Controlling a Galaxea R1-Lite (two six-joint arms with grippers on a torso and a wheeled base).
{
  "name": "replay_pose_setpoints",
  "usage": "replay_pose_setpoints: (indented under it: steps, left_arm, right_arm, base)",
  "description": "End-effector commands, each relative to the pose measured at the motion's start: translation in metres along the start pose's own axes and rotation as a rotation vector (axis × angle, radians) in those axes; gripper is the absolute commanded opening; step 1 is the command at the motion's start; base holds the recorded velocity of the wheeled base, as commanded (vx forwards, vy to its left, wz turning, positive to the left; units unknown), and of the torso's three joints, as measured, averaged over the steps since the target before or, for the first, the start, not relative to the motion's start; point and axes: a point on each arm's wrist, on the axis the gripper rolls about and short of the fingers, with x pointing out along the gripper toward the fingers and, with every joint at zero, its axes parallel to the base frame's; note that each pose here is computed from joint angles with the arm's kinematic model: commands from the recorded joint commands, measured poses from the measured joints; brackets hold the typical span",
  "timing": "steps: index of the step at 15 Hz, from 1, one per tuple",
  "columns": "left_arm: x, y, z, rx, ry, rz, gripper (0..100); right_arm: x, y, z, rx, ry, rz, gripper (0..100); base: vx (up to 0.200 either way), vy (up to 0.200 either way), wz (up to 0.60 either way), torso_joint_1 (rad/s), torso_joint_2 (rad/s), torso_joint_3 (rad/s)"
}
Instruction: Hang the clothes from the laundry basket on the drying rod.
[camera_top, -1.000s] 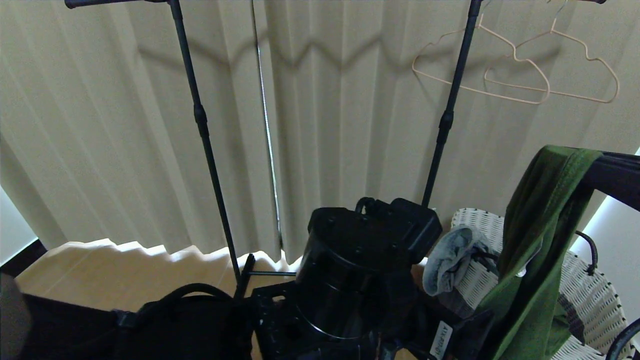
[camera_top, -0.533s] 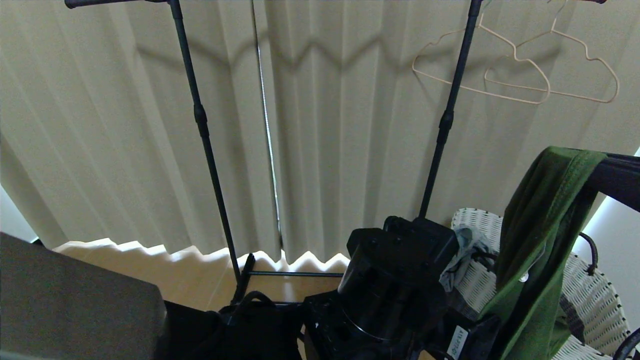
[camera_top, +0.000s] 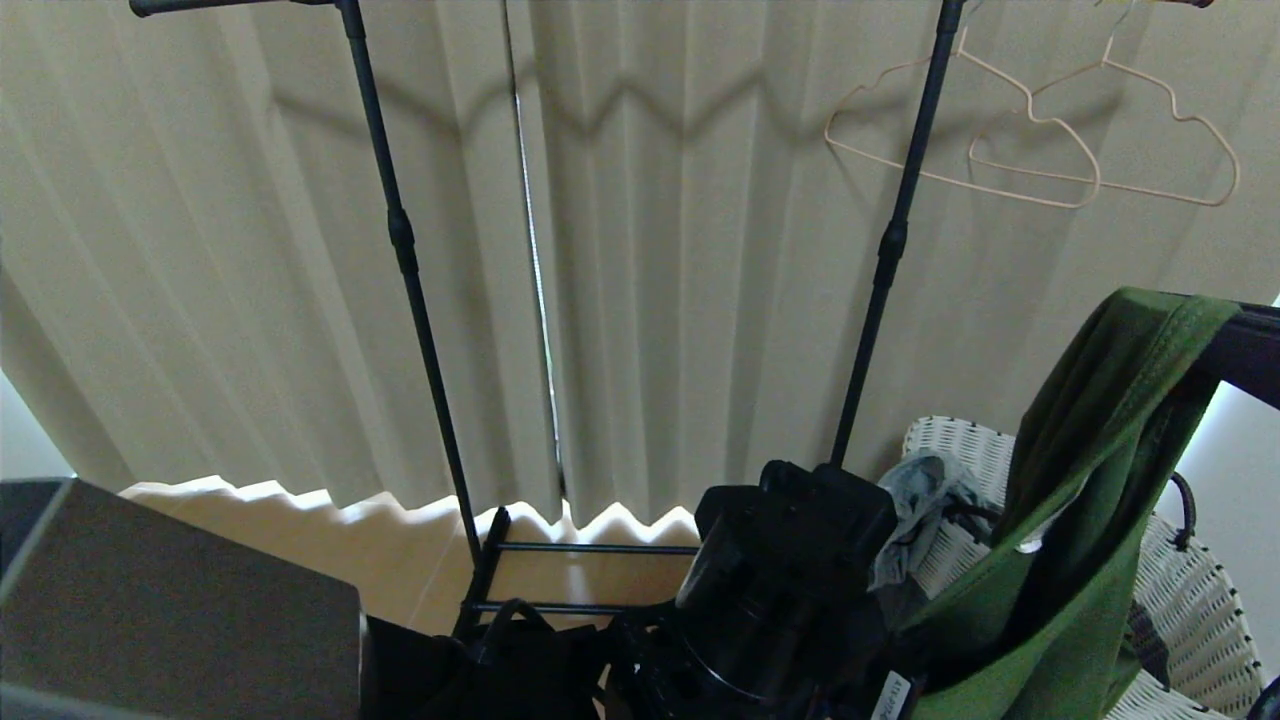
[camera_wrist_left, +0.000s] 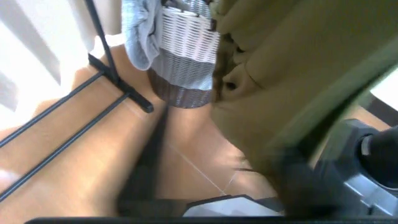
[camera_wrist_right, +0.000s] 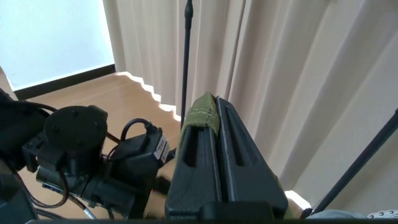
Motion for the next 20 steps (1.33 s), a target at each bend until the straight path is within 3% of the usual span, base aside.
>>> replay_pose_setpoints:
  steps: [1,5,7,9,11,12,14,15,16,18,20]
  left_arm:
    - [-0.003,0.000,0.001,0.002,-0.006,0.015,0]
    - [-0.024,0.005,0.006,0.016,-0.032,0.089,0]
    - [-0.054,0.020,0.024,0.011,-0.090,0.133,0]
    - [-0.103,0.046,0.055,-0.024,-0.155,0.210,0]
    - [-0.139,0.061,0.072,-0.045,-0.188,0.266,0]
    - [-0.162,0.075,0.090,-0.037,-0.218,0.328,0]
    - [-0.184,0.088,0.119,-0.020,-0.267,0.397,0]
    - [-0.194,0.089,0.136,-0.007,-0.296,0.412,0]
    - [-0.201,0.089,0.147,0.001,-0.305,0.419,0]
    - [-0.212,0.095,0.149,0.023,-0.240,0.463,0]
    - [-0.216,0.093,0.152,0.023,-0.260,0.446,0]
  right_arm:
    - [-0.001,0.000,0.000,0.000,0.001,-0.002,0]
    - [0.001,-0.001,-0.002,0.002,0.021,-0.008,0]
    - [0.007,-0.002,-0.006,0.007,0.045,-0.009,0]
    - [0.017,-0.004,-0.014,0.012,0.081,-0.010,0]
    - [0.023,-0.004,-0.013,0.011,0.080,-0.008,0]
    - [0.028,-0.005,-0.007,-0.019,0.036,-0.007,0]
    - [0.031,-0.009,0.011,-0.093,-0.062,-0.030,0]
    - [0.032,-0.014,0.015,-0.099,-0.068,-0.060,0]
    - [0.037,-0.017,0.013,-0.102,-0.060,-0.069,0]
    - [0.044,-0.019,0.007,-0.121,-0.033,-0.076,0]
    - [0.050,-0.027,0.008,-0.128,-0.046,-0.107,0]
  base:
    - [0.000,0.000,0.00,0.000,0.00,0.000]
    - [0.000,0.000,0.00,0.000,0.00,0.000]
    - [0.000,0.000,0.00,0.000,0.00,0.000]
    - [0.000,0.000,0.00,0.000,0.00,0.000]
    - [0.000,0.000,0.00,0.000,0.00,0.000]
    - [0.000,0.000,0.00,0.000,0.00,0.000]
    - [0.000,0.000,0.00,0.000,0.00,0.000]
    - [0.000,0.000,0.00,0.000,0.00,0.000]
    - [0.000,0.000,0.00,0.000,0.00,0.000]
    - [0.000,0.000,0.00,0.000,0.00,0.000]
    - [0.000,0.000,0.00,0.000,0.00,0.000]
